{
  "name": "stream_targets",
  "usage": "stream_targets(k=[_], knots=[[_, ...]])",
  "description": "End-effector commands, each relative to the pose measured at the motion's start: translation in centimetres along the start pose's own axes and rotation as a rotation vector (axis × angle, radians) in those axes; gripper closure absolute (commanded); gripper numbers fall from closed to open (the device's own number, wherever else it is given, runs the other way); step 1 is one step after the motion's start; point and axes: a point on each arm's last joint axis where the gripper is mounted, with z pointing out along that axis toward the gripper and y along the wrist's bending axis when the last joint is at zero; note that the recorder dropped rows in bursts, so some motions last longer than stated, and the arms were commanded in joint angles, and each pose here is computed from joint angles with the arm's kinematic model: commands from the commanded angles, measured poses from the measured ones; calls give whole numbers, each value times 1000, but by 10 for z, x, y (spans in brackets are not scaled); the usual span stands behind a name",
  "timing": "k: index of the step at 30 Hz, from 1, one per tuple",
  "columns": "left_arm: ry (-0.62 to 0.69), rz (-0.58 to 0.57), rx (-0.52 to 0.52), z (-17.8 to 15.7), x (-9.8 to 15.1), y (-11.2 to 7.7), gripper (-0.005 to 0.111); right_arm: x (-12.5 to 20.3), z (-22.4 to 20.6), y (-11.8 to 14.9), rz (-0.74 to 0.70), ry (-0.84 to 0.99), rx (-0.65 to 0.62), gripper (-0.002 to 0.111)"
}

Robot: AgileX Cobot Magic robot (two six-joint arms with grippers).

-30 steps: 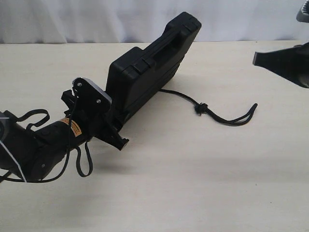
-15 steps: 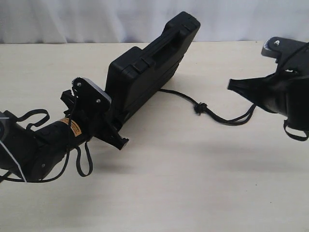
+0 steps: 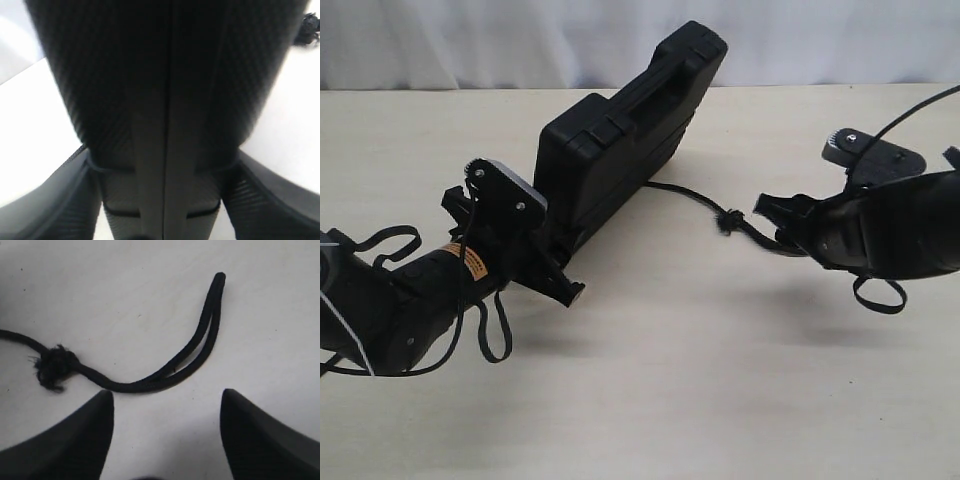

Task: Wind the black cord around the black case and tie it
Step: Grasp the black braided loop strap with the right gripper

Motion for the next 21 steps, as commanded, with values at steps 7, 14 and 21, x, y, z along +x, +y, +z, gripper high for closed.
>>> stream_targets(k=[7,14,21], knots=[[-27,-31,-44,0,-3,5,107,-5,36,-3,240,77,9,59],[-23,-30,-41,0,-3,5,107,-7,60,9,308,115,-14,59],[-24,-27,-40,0,-3,5,107,-2,75,11,349,131,9,60]])
